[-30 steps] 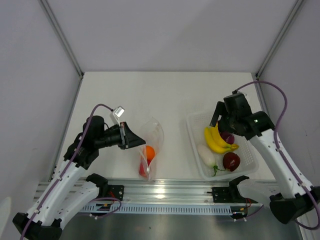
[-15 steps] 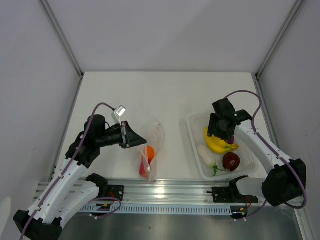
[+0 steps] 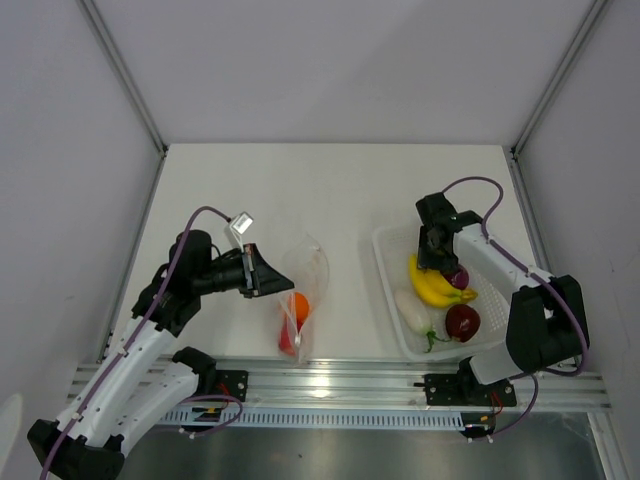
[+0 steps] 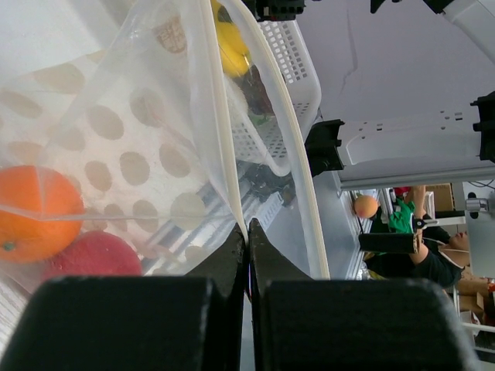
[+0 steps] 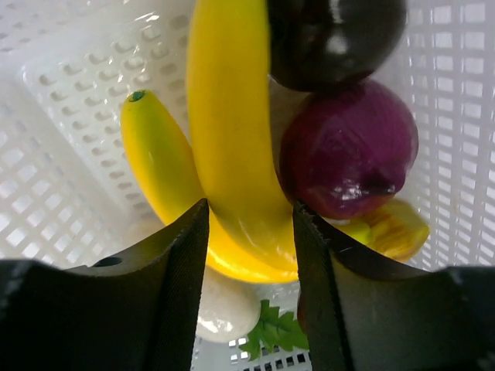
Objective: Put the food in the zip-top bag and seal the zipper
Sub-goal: Pick up the fake fruit from the bin.
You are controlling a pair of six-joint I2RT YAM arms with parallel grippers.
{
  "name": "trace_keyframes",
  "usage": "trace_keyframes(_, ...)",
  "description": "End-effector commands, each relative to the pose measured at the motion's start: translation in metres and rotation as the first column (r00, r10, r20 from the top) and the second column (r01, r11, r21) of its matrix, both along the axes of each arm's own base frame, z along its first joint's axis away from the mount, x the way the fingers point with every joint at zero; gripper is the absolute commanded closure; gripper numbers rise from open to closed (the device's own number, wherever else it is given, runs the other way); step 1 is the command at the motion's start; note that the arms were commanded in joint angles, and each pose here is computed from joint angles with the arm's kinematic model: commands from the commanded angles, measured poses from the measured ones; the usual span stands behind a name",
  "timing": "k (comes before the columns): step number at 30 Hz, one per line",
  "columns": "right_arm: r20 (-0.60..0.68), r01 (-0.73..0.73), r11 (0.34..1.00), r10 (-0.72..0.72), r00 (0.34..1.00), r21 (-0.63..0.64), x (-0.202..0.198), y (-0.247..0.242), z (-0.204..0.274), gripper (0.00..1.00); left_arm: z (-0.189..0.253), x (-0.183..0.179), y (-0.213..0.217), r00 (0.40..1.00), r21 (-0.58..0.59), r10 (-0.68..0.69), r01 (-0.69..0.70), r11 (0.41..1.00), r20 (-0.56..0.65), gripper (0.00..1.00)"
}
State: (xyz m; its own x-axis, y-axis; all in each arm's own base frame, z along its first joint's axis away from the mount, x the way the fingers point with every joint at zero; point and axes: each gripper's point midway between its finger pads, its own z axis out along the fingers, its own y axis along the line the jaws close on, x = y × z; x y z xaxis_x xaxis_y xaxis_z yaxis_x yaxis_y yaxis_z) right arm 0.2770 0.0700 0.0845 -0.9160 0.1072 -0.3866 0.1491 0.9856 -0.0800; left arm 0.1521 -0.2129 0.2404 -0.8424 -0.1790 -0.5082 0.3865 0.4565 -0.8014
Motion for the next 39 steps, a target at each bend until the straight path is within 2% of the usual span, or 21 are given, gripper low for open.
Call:
trace_keyframes(1, 0.023, -0.012, 0.999, 0.013, 1.000, -0.043, 0.014, -0.007, -0.002, 0.50, 0.005, -0.001, -0.001, 0.999, -0.019, -0.019, 0.019, 1.000, 0.026, 0.99)
trace_keyframes(5, -0.005, -0.032, 0.998, 0.032, 0.999, -0.051, 0.015, -0.008, -0.012, 0.41, 0.004, 0.000, -0.001, 1.000, -0.019, -0.017, 0.017, 1.000, 0.023, 0.99)
trace_keyframes(11, -0.050, -0.060, 0.997, 0.057, 0.997, -0.057, 0.015, -0.009, -0.028, 0.41, 0.002, 0.000, -0.002, 1.000, -0.020, -0.022, 0.022, 1.000, 0.016, 0.99)
trace_keyframes(13, -0.046, -0.059, 0.997, 0.057, 0.997, -0.053, 0.014, -0.008, -0.029, 0.46, 0.001, 0.000, -0.002, 1.000, -0.020, -0.021, 0.022, 1.000, 0.014, 0.99)
trace_keyframes(14, -0.037, -0.062, 0.997, 0.061, 0.997, -0.048, 0.015, -0.007, -0.028, 0.56, 0.000, -0.001, -0.002, 1.000, -0.019, -0.023, 0.023, 1.000, 0.011, 0.99)
trace_keyframes(17, 0.010, -0.055, 0.998, 0.055, 0.998, -0.024, 0.015, -0.006, -0.014, 0.77, 0.001, 0.000, -0.002, 1.000, -0.019, -0.022, 0.022, 1.000, 0.013, 0.99)
trace_keyframes(22, 0.142, -0.028, 0.999, 0.022, 0.990, 0.035, 0.017, -0.002, 0.040, 0.90, 0.002, 0.001, -0.002, 1.000, -0.023, -0.020, 0.020, 1.000, 0.011, 0.99)
trace_keyframes(23, 0.192, -0.022, 0.998, 0.012, 0.981, 0.052, 0.017, -0.002, 0.059, 0.97, 0.002, 0.002, -0.003, 1.000, -0.022, -0.021, 0.021, 1.000, 0.011, 0.99)
trace_keyframes(25, 0.246, 0.000, 0.996, -0.021, 0.969, 0.084, 0.017, -0.001, 0.087, 1.00, 0.002, 0.002, -0.002, 1.000, -0.019, -0.019, 0.019, 1.000, 0.013, 0.99)
trace_keyframes(30, 0.400, -0.035, 0.969, -0.067, 0.914, 0.243, 0.004, 0.012, 0.156, 1.00, 0.000, 0.004, -0.003, 1.000, -0.020, -0.013, 0.013, 1.000, 0.002, 1.00)
trace_keyframes(32, 0.465, -0.093, 0.939, -0.077, 0.882, 0.331, 0.000, 0.028, 0.177, 1.00, -0.003, 0.004, -0.004, 1.000, -0.020, -0.018, 0.018, 1.000, -0.005, 0.99)
trace_keyframes(33, 0.488, -0.160, 0.904, -0.059, 0.871, 0.396, -0.007, 0.043, 0.188, 1.00, -0.003, 0.005, -0.004, 1.000, -0.021, -0.018, 0.018, 1.000, -0.007, 0.99)
trace_keyframes(34, 0.578, -0.245, 0.860, -0.068, 0.813, 0.447, -0.011, 0.053, 0.216, 1.00, -0.003, 0.005, -0.004, 1.000, -0.021, -0.019, 0.019, 1.000, -0.009, 0.99)
trace_keyframes(35, 0.600, -0.283, 0.820, -0.089, 0.795, 0.497, -0.015, 0.062, 0.228, 1.00, -0.004, 0.005, -0.005, 1.000, -0.020, -0.021, 0.020, 1.000, -0.010, 0.99)
trace_keyframes(36, 0.625, -0.369, 0.751, -0.073, 0.777, 0.547, -0.031, 0.076, 0.238, 1.00, -0.005, 0.005, -0.005, 1.000, -0.021, -0.025, 0.025, 0.999, -0.014, 0.99)
trace_keyframes(37, 0.687, -0.453, 0.688, -0.092, 0.721, 0.567, -0.030, 0.088, 0.261, 1.00, -0.004, 0.005, -0.005, 1.000, -0.023, -0.026, 0.026, 0.999, -0.012, 1.00)
trace_keyframes(38, 0.702, -0.507, 0.627, -0.092, 0.706, 0.591, -0.037, 0.099, 0.271, 1.00, -0.005, 0.005, -0.005, 1.000, -0.023, -0.026, 0.025, 0.999, -0.015, 0.99)
trace_keyframes(39, 0.680, -0.549, 0.525, -0.082, 0.728, 0.651, -0.048, 0.116, 0.271, 1.00, -0.005, 0.004, -0.005, 1.000, -0.024, -0.027, 0.026, 0.999, -0.017, 0.99)
